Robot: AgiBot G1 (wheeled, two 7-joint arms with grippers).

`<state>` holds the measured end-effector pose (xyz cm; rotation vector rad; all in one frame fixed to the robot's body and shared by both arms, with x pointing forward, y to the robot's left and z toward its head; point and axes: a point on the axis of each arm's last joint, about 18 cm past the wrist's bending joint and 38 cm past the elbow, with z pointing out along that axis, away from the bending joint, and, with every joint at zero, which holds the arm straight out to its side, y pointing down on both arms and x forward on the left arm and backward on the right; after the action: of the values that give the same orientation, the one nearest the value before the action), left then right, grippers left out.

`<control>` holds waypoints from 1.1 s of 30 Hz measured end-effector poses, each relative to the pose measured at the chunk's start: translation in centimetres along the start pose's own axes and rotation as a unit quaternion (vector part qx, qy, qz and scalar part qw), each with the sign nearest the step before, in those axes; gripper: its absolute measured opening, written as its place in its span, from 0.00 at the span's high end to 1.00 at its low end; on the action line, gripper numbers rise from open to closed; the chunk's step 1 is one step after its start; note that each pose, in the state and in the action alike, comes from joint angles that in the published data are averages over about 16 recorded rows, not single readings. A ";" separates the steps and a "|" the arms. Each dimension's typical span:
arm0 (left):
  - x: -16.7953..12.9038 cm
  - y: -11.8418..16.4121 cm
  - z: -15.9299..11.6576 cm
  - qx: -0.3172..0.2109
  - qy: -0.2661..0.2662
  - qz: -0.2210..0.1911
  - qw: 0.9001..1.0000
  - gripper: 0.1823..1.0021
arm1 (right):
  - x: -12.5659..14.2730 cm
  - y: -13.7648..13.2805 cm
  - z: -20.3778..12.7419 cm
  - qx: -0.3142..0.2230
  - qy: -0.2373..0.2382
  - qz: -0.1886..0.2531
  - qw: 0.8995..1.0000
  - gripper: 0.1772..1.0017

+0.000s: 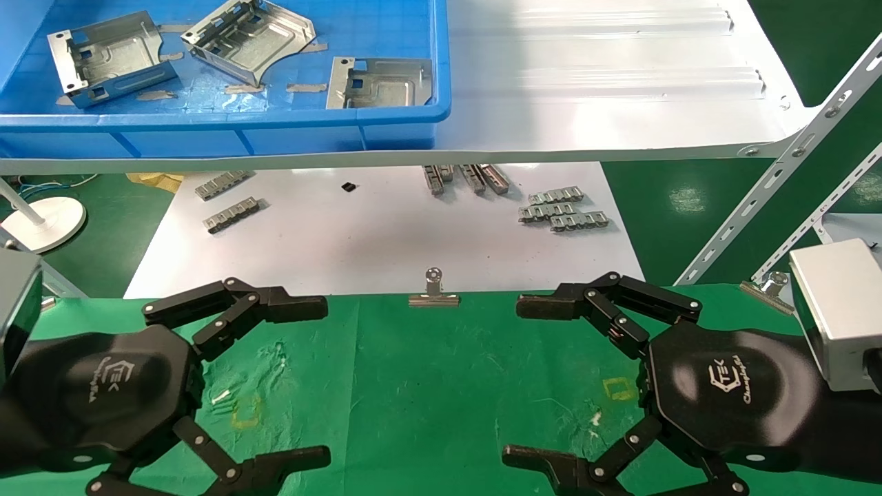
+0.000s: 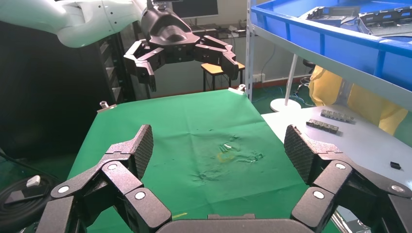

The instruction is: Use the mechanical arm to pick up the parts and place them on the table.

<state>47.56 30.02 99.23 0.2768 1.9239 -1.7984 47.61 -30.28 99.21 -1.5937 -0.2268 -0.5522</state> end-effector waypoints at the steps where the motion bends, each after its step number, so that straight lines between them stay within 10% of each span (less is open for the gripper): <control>1: 0.0 0.0 0.0 0.000 0.000 0.000 1.000 0.00 | 0.0 0.0 0.0 0.000 0.000 0.000 1.000 0.00; 33: 0.0 0.0 0.0 0.000 0.000 0.000 1.000 0.00 | 0.0 0.0 0.0 0.000 0.000 0.000 1.000 0.01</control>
<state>47.56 30.02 99.24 0.2768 1.9239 -1.7984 47.61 -30.28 99.21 -1.5937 -0.2268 -0.5522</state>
